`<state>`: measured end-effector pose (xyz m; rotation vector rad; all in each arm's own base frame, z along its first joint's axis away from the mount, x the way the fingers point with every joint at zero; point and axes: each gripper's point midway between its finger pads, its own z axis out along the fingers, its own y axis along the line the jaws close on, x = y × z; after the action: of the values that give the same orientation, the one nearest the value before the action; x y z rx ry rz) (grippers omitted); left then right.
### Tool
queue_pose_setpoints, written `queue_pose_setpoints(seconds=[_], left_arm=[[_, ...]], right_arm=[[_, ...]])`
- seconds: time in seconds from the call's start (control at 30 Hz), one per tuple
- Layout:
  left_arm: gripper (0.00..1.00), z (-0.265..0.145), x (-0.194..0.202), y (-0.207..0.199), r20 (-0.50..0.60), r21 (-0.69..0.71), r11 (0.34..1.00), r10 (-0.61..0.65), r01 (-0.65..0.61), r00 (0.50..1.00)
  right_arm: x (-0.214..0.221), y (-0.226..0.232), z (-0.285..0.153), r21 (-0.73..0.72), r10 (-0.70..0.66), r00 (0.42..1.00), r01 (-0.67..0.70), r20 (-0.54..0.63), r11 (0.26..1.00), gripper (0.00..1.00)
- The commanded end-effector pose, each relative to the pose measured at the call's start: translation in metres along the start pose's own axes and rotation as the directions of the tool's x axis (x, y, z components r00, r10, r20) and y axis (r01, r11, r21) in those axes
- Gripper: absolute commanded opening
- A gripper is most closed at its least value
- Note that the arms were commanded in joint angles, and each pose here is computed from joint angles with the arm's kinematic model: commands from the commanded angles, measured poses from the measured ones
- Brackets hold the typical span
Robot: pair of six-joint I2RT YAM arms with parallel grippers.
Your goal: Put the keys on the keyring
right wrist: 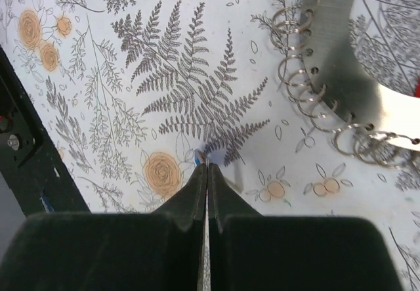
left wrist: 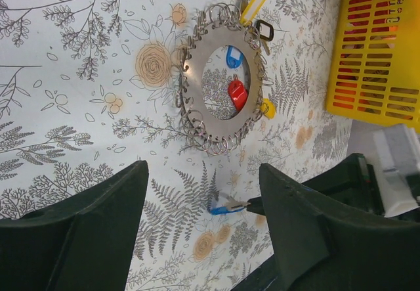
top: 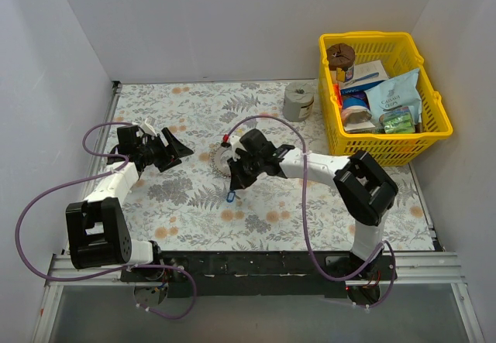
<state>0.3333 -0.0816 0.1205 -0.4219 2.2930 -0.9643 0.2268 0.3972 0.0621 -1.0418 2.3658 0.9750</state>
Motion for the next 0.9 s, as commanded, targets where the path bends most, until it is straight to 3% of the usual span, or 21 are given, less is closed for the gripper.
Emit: queue_pose_setpoints(seconds=[0.0,0.33,0.43,0.53,0.67,0.77,0.87], left_arm=[[0.67,-0.007,-0.001,-0.009,0.013,0.034,0.999,0.023,-0.023,1.0],[0.66,0.012,0.011,-0.037,0.015,0.071,0.997,0.04,-0.041,0.999],[0.66,0.028,0.03,-0.056,-0.037,0.096,0.993,0.065,-0.062,0.997],[0.66,0.039,0.041,-0.068,-0.067,0.113,0.99,0.088,-0.08,0.994],[0.66,0.046,0.052,-0.081,-0.096,0.133,0.985,0.125,-0.112,0.987],[0.66,0.047,0.055,-0.082,-0.101,0.137,0.983,0.136,-0.122,0.986],[0.66,0.047,0.058,-0.084,-0.112,0.146,0.982,0.14,-0.123,0.984]], right_arm=[[-0.002,-0.012,-0.025,0.044,0.018,0.999,-0.02,0.044,0.999,0.01],[0.033,-0.051,-0.044,0.195,0.103,0.995,-0.104,0.017,0.975,0.01],[0.033,-0.056,-0.05,0.226,0.107,0.994,-0.11,0.024,0.968,0.03],[0.03,-0.056,-0.057,0.235,0.096,0.995,-0.103,0.041,0.966,0.21],[0.025,-0.058,-0.065,0.251,0.087,0.994,-0.102,0.071,0.963,0.53],[0.022,-0.06,-0.071,0.259,0.089,0.992,-0.109,0.088,0.96,0.61],[0.022,-0.061,-0.072,0.244,0.103,0.99,-0.124,0.094,0.962,0.62]])
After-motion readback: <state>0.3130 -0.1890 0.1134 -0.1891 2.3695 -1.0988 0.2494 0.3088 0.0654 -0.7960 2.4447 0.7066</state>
